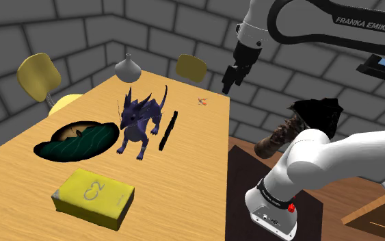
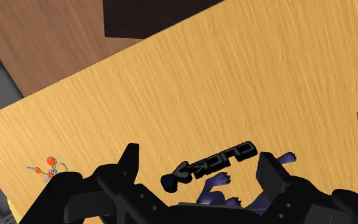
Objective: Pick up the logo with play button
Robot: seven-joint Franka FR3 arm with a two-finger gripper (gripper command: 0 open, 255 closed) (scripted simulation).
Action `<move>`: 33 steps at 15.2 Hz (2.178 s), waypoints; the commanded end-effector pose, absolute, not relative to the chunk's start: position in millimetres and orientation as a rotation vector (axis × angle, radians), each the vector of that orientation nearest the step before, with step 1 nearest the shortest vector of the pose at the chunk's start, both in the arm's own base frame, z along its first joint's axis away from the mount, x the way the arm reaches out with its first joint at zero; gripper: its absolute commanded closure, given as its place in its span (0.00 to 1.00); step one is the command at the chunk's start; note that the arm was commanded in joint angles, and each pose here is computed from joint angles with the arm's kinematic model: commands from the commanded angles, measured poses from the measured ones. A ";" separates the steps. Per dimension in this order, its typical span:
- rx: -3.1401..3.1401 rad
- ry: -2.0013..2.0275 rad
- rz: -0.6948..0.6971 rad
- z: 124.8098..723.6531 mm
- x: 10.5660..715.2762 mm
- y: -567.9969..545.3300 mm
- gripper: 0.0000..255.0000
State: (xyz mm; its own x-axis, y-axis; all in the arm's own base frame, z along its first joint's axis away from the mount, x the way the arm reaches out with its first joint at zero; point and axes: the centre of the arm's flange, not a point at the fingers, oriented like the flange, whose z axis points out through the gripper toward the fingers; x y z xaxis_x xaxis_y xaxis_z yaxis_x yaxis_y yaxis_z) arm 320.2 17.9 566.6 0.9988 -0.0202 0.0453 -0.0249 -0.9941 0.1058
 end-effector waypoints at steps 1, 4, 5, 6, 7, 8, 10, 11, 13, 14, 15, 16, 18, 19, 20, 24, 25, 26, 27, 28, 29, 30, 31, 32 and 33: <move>3.034 -0.034 0.067 566.6 320.2 17.9 0.00; 3.023 -0.205 0.077 533.3 336.3 33.1 0.00; 3.018 -0.261 0.081 522.3 342.2 37.7 0.00; 3.011 -0.318 0.084 511.2 348.2 42.2 0.00; 3.004 -0.374 0.087 500.2 354.5 46.3 0.00; 2.995 -0.430 0.091 489.2 361.0 50.3 0.00; 2.974 -0.542 0.097 467.3 374.4 57.4 0.00; 2.963 -0.598 0.100 456.4 381.4 60.6 0.00; 2.936 -0.708 0.106 434.7 395.9 66.1 0.00; 2.922 -0.763 0.109 423.9 403.4 68.5 0.00; 2.906 -0.817 0.112 413.1 410.9 70.5 0.00; 2.889 -0.872 0.115 402.3 418.6 72.3 0.00; 2.853 -0.979 0.121 380.9 434.3 74.9 0.00; 2.834 -1.032 0.124 370.2 442.3 75.8 0.00; 2.813 -1.085 0.127 359.6 450.4 76.4 0.00; 2.721 -1.293 0.138 317.5 483.1 75.6 0.00; 2.696 -1.343 0.140 307.0 491.3 74.6 0.00; 2.670 -1.394 0.143 296.6 499.5 73.3 0.00; 2.643 -1.443 0.145 286.2 507.8 71.7 0.00; 2.615 -1.493 0.148 275.9 516.0 69.8 0.00; 2.587 -1.542 0.150 265.6 524.2 67.6 0.00; 2.557 -1.590 0.153 255.3 532.3 65.0 0.00; 2.546 -1.607 0.153 251.6 535.3 64.0 0.00; 2.546 -1.607 0.153 246.3 535.3 64.0 0.00; 2.546 -1.607 0.153 241.0 535.3 64.0 0.00</move>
State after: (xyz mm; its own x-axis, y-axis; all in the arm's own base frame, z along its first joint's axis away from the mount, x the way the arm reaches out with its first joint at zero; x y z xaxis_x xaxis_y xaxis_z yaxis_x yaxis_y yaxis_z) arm 534.2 70.7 261.6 0.4481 -0.8781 0.1679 -0.8933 -0.4473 0.0443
